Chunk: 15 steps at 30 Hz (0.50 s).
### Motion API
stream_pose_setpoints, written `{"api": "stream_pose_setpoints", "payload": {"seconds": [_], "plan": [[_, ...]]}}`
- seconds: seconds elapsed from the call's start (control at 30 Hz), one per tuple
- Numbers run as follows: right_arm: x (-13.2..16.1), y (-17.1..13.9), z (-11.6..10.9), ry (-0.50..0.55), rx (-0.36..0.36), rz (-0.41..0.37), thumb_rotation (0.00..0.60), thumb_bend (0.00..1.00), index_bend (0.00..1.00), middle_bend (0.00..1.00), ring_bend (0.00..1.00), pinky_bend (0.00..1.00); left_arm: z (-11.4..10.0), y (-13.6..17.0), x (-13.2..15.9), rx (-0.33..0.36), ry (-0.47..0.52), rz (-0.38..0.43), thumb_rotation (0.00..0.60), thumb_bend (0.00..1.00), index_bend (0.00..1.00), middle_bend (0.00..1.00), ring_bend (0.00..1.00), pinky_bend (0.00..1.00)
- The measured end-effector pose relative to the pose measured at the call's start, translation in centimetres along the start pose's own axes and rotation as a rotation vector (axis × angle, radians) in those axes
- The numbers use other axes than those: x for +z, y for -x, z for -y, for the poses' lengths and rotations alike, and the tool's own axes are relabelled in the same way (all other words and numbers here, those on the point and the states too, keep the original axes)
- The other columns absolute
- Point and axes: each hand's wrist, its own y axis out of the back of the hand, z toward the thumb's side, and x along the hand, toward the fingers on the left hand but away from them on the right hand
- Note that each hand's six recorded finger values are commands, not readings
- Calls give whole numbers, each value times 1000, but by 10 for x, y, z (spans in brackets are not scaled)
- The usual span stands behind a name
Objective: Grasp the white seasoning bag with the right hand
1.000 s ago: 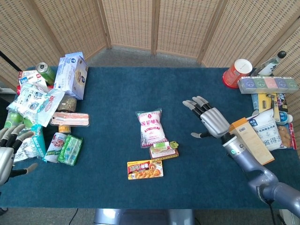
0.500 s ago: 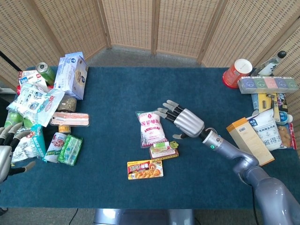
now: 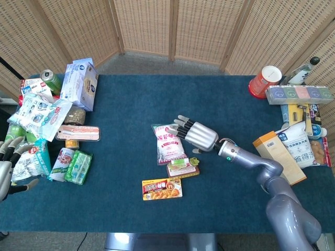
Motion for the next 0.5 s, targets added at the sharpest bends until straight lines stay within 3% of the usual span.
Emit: {"api": "stream_pose_setpoints", "payload": {"seconds": [0.13, 0.5], "plan": [[1, 2, 7, -61, 47, -19, 600, 0, 0, 0, 0, 0, -1, 0, -1, 0, 3, -3, 600, 0, 217, 0, 0, 0], [8, 20, 9, -166, 94, -77, 600, 0, 0, 0, 0, 0, 2, -3, -3, -10, -2, -15, 600, 0, 218, 0, 0, 0]]}}
